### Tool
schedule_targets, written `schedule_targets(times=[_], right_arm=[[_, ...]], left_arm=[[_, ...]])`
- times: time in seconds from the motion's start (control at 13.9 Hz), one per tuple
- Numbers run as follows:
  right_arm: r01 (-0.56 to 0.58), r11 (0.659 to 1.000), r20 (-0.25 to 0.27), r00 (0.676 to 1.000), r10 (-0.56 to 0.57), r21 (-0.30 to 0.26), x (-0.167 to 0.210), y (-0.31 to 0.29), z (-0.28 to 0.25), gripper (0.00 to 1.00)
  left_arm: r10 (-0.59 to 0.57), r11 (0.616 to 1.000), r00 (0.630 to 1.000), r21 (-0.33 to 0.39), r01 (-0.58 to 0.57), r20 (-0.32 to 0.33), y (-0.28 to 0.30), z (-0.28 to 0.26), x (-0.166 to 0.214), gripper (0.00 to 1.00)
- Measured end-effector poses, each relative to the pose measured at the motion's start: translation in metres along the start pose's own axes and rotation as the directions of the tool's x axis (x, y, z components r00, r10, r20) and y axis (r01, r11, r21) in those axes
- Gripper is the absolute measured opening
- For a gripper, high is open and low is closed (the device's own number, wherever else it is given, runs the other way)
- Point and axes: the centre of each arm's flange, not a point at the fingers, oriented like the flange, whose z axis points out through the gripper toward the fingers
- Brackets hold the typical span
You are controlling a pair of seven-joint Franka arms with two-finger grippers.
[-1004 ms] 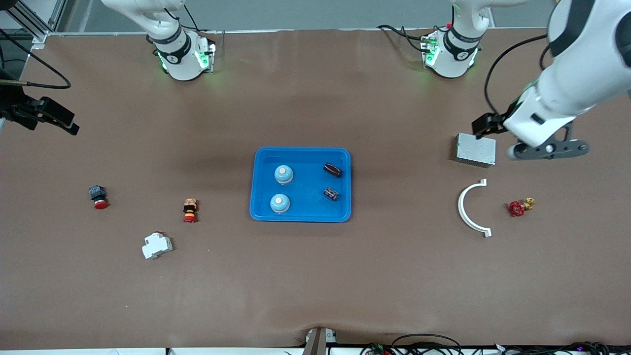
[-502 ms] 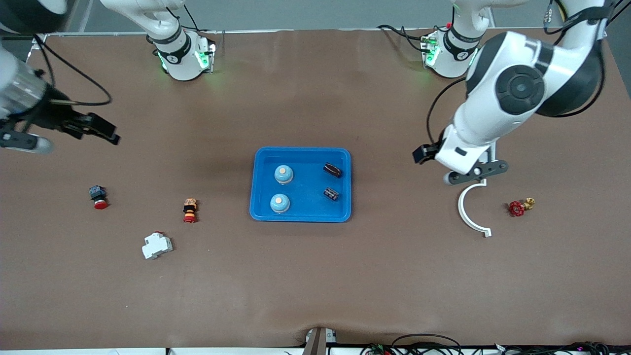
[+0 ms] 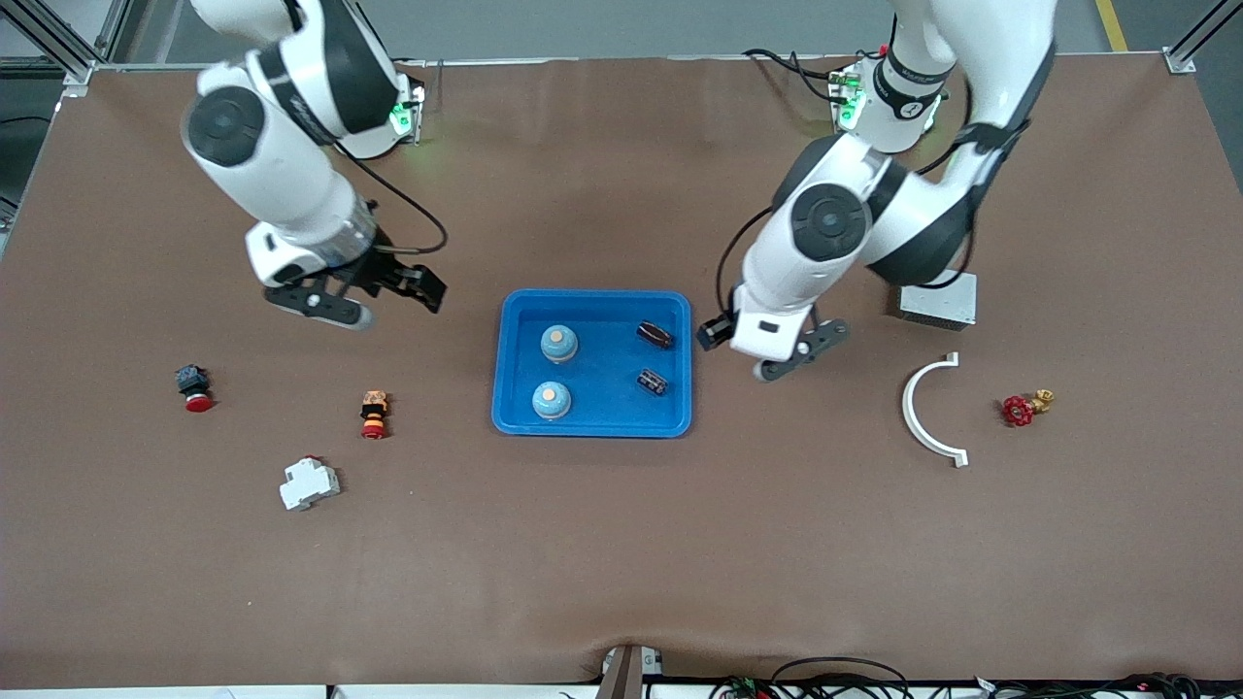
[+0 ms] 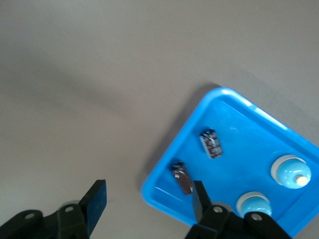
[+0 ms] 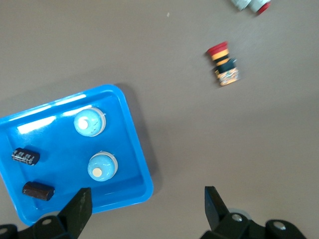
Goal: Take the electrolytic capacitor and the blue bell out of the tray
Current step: 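Grasp a capacitor with the left gripper while the right gripper grasps a bell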
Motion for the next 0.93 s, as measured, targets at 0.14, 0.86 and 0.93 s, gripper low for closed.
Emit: schedule_targets(times=[0.14, 0.86, 0.93], right_arm=[[-0.047, 0.999, 0.008, 0.999, 0.047, -0.006, -0.01, -0.025, 0.038, 1.0], [-0.145, 0.989, 0.025, 0.989, 0.146, -0.036, -0.067, -0.095, 0.168, 1.0], [-0.146, 0.989, 0.021, 0.989, 0.147, -0.031, -0.07, -0.098, 0.177, 1.0]], left_arm=[[-0.067, 0.998, 0.998, -0.013, 0.067, 0.014, 0.019, 0.044, -0.021, 0.73], [-0.222, 0.974, 0.975, 0.032, 0.223, -0.02, 0.038, 0.173, -0.069, 0.65], [-0.229, 0.973, 0.973, 0.038, 0.23, -0.019, 0.038, 0.178, -0.071, 0.64]])
